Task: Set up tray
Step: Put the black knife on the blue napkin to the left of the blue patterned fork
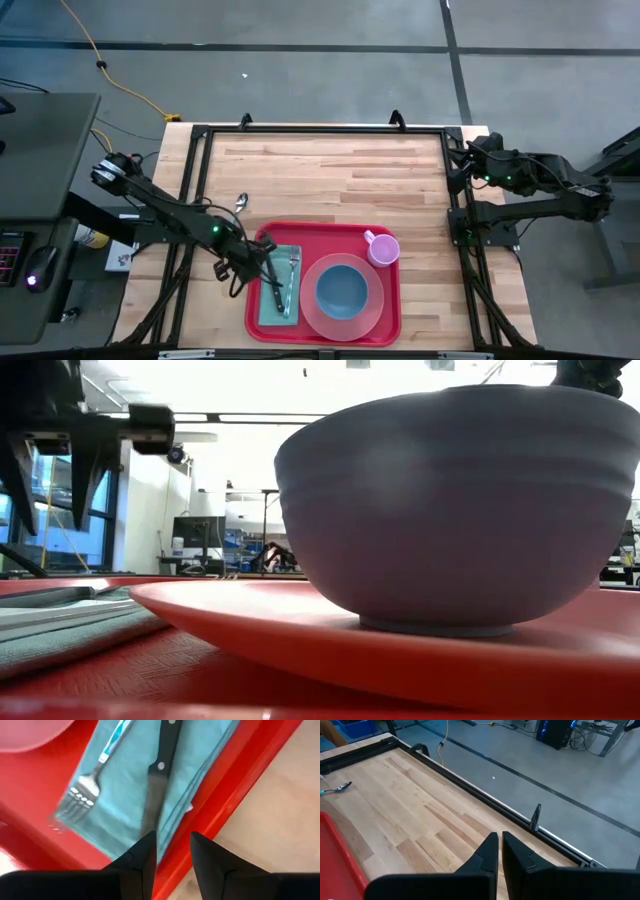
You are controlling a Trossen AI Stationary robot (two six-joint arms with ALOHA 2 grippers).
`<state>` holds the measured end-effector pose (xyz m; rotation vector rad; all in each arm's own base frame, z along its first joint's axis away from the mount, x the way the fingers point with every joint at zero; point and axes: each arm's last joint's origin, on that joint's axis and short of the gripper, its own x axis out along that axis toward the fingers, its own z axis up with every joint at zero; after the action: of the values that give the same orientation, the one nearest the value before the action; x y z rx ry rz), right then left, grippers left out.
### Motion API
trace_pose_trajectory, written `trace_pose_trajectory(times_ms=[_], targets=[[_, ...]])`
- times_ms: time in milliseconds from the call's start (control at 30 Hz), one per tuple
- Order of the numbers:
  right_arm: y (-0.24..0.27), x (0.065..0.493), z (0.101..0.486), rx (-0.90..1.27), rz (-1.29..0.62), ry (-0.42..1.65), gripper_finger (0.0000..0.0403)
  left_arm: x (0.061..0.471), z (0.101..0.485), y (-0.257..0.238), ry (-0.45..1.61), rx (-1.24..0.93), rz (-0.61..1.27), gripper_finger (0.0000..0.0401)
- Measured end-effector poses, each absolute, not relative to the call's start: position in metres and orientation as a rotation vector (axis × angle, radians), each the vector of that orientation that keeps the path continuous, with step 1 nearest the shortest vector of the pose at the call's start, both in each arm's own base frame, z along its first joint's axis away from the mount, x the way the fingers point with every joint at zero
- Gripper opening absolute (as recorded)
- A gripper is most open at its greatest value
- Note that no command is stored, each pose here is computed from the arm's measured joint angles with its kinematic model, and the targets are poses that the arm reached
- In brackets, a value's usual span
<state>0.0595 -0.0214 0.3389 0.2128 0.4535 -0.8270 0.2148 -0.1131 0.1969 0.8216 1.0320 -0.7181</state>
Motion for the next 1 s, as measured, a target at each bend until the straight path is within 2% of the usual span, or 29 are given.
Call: trace_pose_trajectory(times_ms=[400,700,1000], targets=[[-0.022,0.059,0.339,0.209,-0.835,0.452,0.0000,0.226,0.191,-0.109,0.933,1.204,-0.843,0.0150],[-0.022,0.059,0.339,0.229,-0.839,0.443,0.0000,0.240,0.175,-0.094,1.004,1.181,-0.879,0.0150],[-0.022,0.059,0.339,0.227,-0.841,0.443,0.0000,0.239,0.175,-0.096,0.966,1.187,-0.947,0.0150]])
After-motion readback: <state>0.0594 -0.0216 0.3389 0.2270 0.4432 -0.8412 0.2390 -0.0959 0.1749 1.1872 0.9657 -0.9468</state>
